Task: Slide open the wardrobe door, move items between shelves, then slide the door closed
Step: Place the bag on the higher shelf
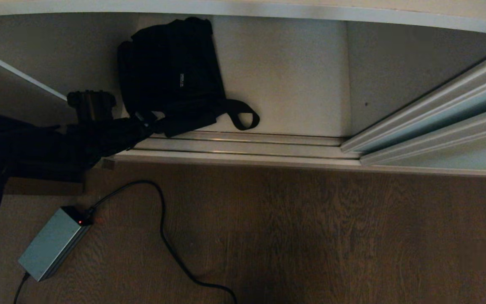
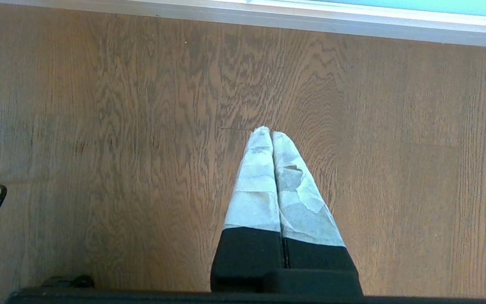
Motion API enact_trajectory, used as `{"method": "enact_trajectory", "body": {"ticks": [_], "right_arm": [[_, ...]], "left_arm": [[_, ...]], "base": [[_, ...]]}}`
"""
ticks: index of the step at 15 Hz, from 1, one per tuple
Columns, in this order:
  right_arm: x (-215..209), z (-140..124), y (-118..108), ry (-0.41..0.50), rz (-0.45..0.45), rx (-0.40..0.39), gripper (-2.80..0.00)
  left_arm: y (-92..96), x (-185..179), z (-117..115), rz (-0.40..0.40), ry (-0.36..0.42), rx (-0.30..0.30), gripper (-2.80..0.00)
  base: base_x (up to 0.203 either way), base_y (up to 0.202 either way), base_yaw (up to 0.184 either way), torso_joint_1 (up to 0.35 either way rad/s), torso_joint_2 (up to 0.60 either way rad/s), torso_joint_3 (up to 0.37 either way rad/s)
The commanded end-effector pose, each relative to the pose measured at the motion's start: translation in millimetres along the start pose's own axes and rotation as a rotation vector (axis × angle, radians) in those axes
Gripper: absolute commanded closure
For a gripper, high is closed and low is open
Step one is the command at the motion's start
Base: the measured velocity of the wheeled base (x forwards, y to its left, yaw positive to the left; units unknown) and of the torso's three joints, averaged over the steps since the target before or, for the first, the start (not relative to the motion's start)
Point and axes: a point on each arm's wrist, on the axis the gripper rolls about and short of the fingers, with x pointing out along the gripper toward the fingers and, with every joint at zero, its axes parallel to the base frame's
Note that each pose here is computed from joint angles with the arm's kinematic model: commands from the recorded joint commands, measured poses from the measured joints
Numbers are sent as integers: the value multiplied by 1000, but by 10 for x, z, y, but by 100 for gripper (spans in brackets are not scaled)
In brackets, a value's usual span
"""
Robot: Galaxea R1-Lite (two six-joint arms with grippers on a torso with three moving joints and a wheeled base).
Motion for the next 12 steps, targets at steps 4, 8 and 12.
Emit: {"method": "enact_trajectory", "body": {"ticks": [4,8,12], "right_arm": [[0,-1,0,0,0,1,0],[1,-4,0,1,1,0,0],[0,-1,0,0,0,0,0]], "left_arm": [[-13,255,65,-72,-40,14,-280],[-176,183,230,-179,-121,44,-280],[-72,329,119,-202,-78,48,-280]], "base": [[0,0,0,0,0,0],[0,0,0,0,0,0],[0,0,0,0,0,0]]}}
